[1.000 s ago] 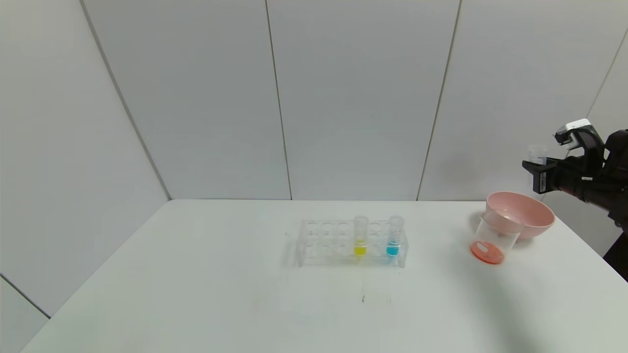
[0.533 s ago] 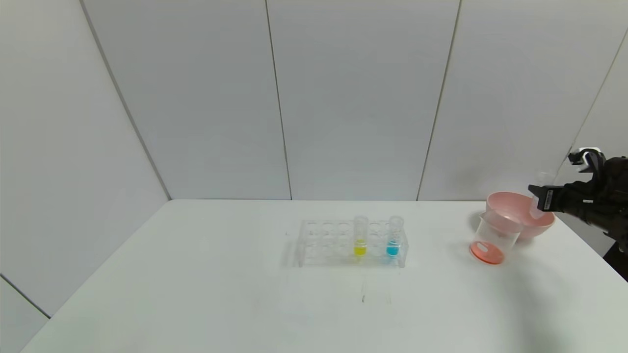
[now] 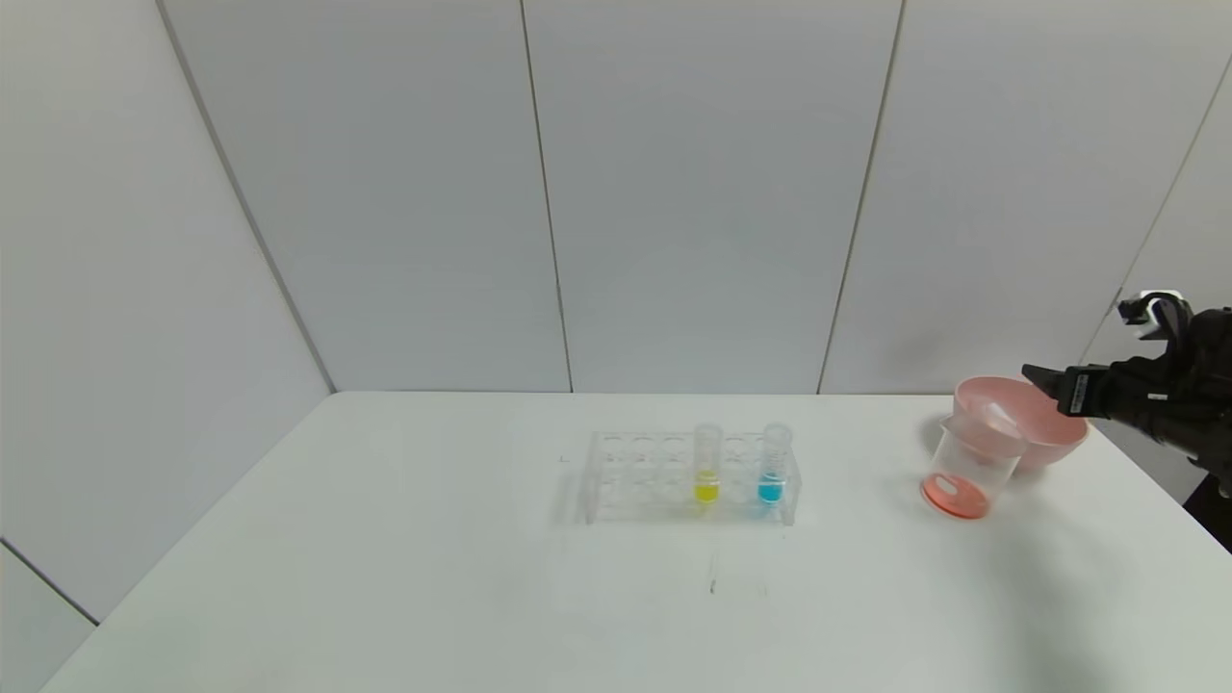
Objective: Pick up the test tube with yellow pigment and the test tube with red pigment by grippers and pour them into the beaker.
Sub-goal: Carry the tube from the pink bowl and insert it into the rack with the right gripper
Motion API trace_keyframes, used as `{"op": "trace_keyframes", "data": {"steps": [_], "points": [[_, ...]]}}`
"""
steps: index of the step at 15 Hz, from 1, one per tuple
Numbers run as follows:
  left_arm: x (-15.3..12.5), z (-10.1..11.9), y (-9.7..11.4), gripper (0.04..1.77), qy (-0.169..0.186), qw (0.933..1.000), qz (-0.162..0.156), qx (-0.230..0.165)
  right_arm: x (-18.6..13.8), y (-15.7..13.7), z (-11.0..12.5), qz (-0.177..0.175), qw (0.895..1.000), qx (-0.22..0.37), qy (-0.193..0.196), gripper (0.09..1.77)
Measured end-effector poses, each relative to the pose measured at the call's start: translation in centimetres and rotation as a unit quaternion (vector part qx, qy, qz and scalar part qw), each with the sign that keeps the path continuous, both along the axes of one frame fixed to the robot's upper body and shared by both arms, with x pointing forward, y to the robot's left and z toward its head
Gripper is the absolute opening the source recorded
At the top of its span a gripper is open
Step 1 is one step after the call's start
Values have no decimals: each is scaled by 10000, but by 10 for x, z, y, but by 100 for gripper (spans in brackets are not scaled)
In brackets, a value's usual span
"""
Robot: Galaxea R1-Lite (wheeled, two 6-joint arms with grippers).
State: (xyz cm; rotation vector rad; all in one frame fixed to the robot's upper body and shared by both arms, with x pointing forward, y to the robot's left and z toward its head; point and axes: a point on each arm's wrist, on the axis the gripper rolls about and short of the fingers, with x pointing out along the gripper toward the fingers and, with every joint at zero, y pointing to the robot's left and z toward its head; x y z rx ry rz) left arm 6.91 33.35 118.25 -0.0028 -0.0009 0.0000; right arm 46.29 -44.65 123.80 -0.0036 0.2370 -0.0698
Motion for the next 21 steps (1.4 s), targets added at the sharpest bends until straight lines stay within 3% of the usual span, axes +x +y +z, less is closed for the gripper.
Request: {"op": "trace_keyframes", "data": {"steps": [4, 6, 11, 15, 21], "points": [[0, 0, 0, 176, 0, 10000, 0, 0, -11, 24, 44, 229, 9983, 7, -535, 149], [0, 0, 0, 176, 0, 10000, 0, 0, -17, 56, 67, 334, 9958, 124, -846, 154], [0, 0, 0, 176, 0, 10000, 0, 0, -41, 156, 96, -43, 9917, 330, -1244, 162], [0, 0, 0, 176, 0, 10000, 0, 0, -84, 228, 91, 356, 9911, 487, -1187, 165], [0, 0, 0, 176, 0, 10000, 0, 0, -144, 315, 53, 1021, 9867, 693, -1060, 168]]}}
